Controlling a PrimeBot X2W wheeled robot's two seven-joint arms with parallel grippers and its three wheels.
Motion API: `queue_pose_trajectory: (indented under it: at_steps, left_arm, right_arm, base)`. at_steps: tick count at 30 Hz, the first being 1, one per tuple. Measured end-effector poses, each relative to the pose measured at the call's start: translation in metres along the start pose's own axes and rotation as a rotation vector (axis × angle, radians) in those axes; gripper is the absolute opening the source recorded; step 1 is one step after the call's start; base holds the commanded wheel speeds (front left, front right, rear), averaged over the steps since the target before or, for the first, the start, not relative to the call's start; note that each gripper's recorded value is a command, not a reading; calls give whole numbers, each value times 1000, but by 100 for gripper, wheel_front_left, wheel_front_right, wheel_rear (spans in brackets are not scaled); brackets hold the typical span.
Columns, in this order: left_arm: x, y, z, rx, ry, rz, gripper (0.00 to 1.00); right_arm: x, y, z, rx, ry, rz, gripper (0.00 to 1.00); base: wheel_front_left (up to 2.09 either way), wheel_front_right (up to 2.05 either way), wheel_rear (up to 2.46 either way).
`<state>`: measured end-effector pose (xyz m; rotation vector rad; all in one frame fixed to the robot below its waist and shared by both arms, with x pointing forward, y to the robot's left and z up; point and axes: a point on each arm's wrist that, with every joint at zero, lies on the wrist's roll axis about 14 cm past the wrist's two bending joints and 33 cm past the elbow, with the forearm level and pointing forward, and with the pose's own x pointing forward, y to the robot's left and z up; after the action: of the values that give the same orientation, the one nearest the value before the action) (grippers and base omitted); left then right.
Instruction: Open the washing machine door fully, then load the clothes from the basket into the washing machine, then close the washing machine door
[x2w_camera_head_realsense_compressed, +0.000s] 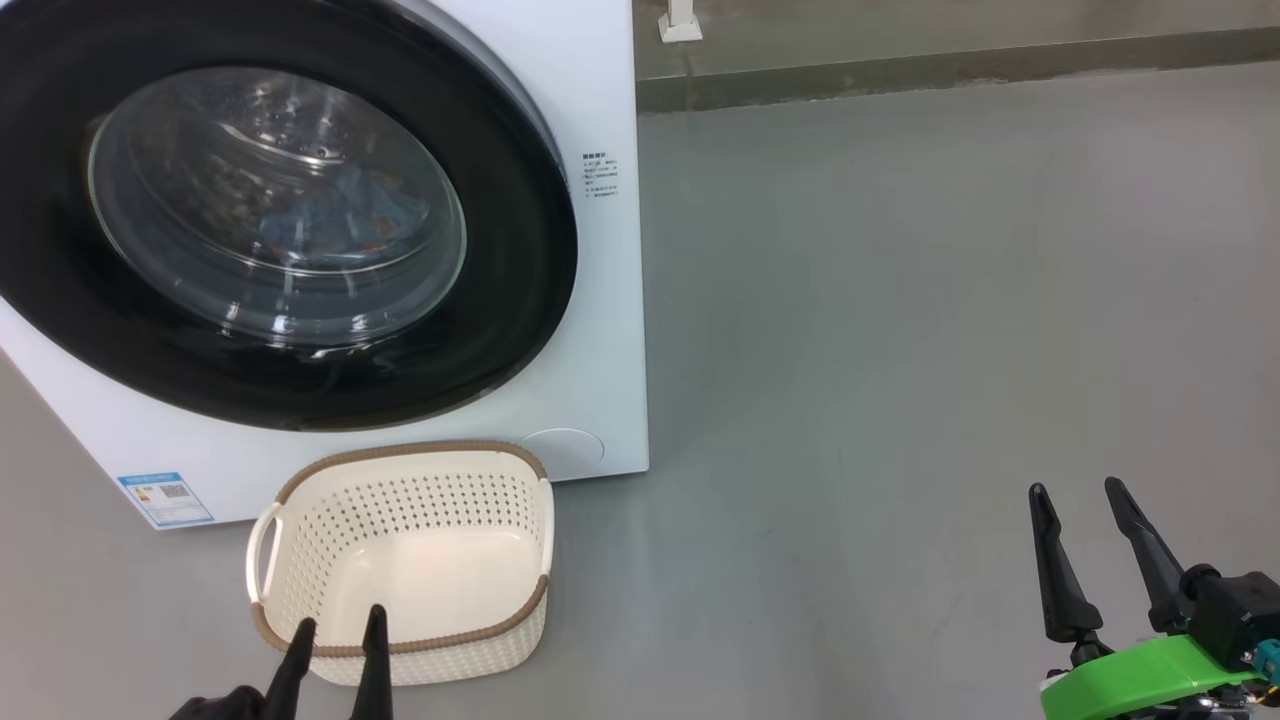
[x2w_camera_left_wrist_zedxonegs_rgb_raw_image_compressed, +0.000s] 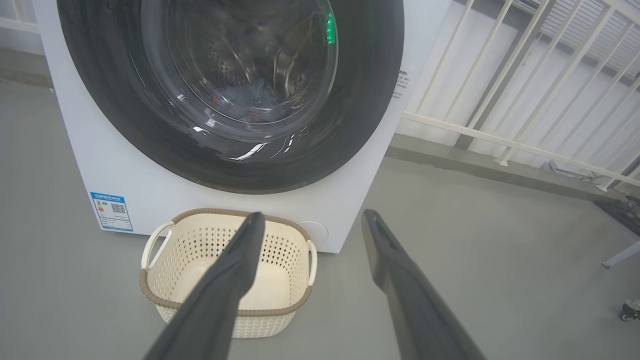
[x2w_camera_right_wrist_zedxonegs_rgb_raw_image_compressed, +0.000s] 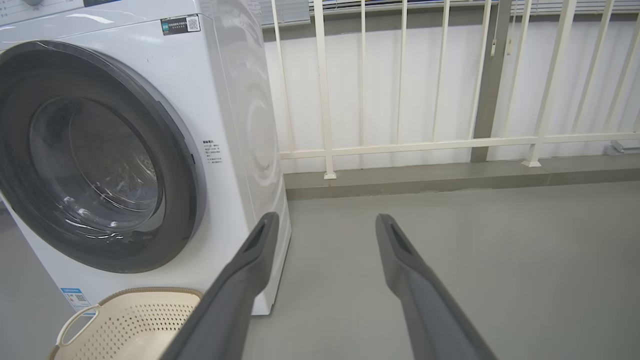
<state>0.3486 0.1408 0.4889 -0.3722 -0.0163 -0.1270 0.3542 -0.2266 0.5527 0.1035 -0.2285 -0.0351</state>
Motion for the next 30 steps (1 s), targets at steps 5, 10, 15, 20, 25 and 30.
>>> queue_pose_trajectory:
  at_steps: [5,10,15,20,25,30]
  left_arm:
    - [0,0,0,-1,-2,2,100]
    - [0,0,1,-10,-4,3,100]
    - [0,0,1,-10,-4,3,100]
    - [0,1,3,-10,-12,3,100]
    - [-8,3,-17,-26,48,24,0]
    - [-12,6,-23,-74,67,45,0]
  right_arm:
    - [0,1,0,1,2,1,100]
    - [0,2,-1,2,4,4,100]
    - [-1,2,-1,2,4,6,100]
    - [-1,3,-3,2,8,9,100]
    - [-12,1,-28,23,90,-11,0]
    - [-16,-1,-36,69,121,-30,0]
  base:
    - [0,0,0]
    - [0,0,0]
    - [0,0,0]
    - [0,0,0]
    - [0,0,0]
    - [0,0,0]
